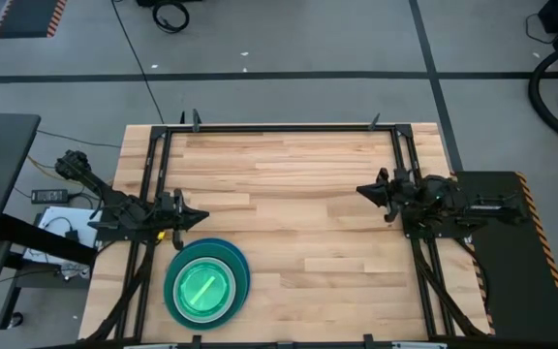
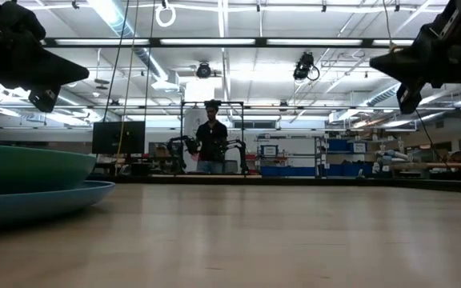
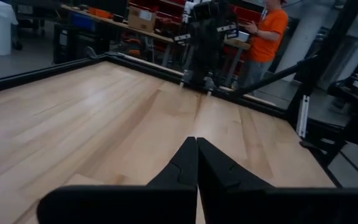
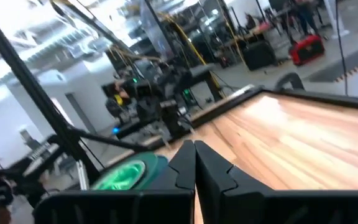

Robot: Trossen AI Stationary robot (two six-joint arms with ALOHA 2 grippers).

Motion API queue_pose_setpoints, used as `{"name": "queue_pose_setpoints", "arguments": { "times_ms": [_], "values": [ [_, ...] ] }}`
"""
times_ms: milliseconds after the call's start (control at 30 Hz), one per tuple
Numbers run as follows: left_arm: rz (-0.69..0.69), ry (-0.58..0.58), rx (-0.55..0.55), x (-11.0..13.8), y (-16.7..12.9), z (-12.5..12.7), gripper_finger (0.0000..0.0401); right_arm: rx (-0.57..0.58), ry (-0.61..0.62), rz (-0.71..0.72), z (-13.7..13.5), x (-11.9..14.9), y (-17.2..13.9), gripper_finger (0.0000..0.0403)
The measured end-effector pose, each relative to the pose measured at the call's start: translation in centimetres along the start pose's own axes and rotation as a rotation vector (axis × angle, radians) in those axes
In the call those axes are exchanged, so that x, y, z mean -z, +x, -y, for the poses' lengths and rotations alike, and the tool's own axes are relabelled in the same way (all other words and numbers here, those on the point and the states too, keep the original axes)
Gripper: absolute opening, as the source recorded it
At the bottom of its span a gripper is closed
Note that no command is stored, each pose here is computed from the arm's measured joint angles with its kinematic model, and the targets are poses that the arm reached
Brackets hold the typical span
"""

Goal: Stack plastic plates
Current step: Return to Home Position

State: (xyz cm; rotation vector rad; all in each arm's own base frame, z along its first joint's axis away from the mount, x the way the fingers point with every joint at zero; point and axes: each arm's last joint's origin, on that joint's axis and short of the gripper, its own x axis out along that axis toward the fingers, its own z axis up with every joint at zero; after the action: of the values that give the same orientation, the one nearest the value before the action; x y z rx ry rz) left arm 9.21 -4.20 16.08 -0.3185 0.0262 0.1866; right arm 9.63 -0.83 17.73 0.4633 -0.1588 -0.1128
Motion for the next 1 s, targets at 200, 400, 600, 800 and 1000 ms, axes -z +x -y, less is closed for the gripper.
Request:
{"name": "queue_pose_setpoints", "arguments": {
  "times_ms": [200,400,600,800,1000],
  "values": [
    [0.001,0.003,-0.005,0.00,0.01,-0.02,0.0017,0.042,-0.056,-0.081,0.41,0.78,-0.04,0.0016],
    [0.005,0.066,-0.006,-0.04,0.02,-0.02,0.0022,0.042,-0.108,-0.090,0.43,0.85,-0.01,0.0017],
    [0.001,-0.037,-0.008,0.02,0.02,-0.05,0.0024,0.042,-0.105,-0.090,0.43,0.85,-0.01,0.0018],
    [0.003,-0.040,-0.006,-0.01,0.02,-0.03,0.0025,0.041,-0.107,-0.090,0.43,0.85,-0.01,0.0019],
    [0.008,-0.033,-0.004,-0.06,0.02,-0.01,0.0025,0.041,-0.107,-0.090,0.43,0.85,-0.01,0.0020]
  ]
}}
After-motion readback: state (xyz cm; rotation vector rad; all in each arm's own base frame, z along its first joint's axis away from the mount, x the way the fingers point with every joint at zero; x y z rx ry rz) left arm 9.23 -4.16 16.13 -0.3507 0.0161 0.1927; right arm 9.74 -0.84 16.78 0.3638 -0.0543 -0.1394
